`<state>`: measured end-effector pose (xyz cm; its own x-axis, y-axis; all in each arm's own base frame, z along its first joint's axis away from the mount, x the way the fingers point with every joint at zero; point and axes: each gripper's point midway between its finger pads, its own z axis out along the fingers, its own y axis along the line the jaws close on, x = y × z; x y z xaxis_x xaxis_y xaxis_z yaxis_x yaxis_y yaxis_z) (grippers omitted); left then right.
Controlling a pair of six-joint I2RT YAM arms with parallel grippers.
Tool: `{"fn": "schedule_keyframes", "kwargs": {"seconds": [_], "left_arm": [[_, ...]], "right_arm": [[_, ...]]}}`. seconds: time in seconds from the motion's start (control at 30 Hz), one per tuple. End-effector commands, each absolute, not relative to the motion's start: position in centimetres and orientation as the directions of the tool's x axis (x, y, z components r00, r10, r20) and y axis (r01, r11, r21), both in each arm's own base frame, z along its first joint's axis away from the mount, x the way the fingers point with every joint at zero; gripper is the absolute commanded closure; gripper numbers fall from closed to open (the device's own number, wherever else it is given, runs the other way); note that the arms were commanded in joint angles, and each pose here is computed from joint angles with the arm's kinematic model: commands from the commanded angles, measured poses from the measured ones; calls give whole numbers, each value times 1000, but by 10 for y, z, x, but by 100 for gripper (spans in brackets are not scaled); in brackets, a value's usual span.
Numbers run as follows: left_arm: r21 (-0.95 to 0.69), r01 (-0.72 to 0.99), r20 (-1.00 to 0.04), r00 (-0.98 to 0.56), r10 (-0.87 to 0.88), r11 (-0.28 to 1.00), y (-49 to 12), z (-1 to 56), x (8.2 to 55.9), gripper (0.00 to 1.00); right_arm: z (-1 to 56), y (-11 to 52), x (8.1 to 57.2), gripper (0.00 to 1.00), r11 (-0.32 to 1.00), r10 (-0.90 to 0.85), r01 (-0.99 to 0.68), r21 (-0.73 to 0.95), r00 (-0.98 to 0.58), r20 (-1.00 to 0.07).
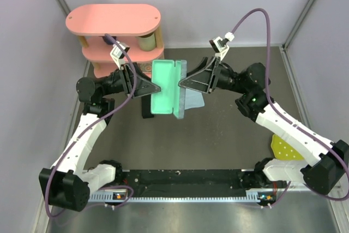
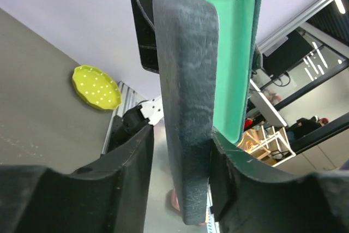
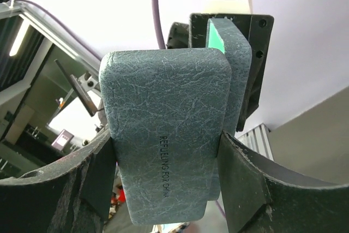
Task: Organize the sunglasses
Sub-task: Open the sunglasses case and the sunglasses case.
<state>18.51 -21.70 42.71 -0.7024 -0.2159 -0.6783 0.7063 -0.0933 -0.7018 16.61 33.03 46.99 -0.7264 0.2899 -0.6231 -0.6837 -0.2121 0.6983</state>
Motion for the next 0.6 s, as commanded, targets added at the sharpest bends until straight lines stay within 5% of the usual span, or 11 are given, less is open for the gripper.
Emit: {"fn": "schedule_keyframes", "kwargs": {"seconds": [0.0,0.07,0.1,0.2,0.57], "left_arm": [[-681,728,-705,-680,-202,-79,-217,427,187,47],[-674,736,-714,-671,-200,-60,-217,426,189,37],[-672,739,-719,-666,-199,-49,-217,425,191,19],[-681,732,-721,-663,-201,25,-217,416,202,4],[-611,534,-760,-602,-245,584,-181,342,269,1]], "right_arm": [[509,317,146,100,-218,331,-763,608,-644,-690],[497,322,157,100,-144,313,-744,653,-660,-683],[490,325,162,100,-114,300,-734,670,-668,-681],[466,331,181,100,14,279,-694,720,-689,-669],[335,324,230,100,407,148,-496,767,-793,-591]]}}
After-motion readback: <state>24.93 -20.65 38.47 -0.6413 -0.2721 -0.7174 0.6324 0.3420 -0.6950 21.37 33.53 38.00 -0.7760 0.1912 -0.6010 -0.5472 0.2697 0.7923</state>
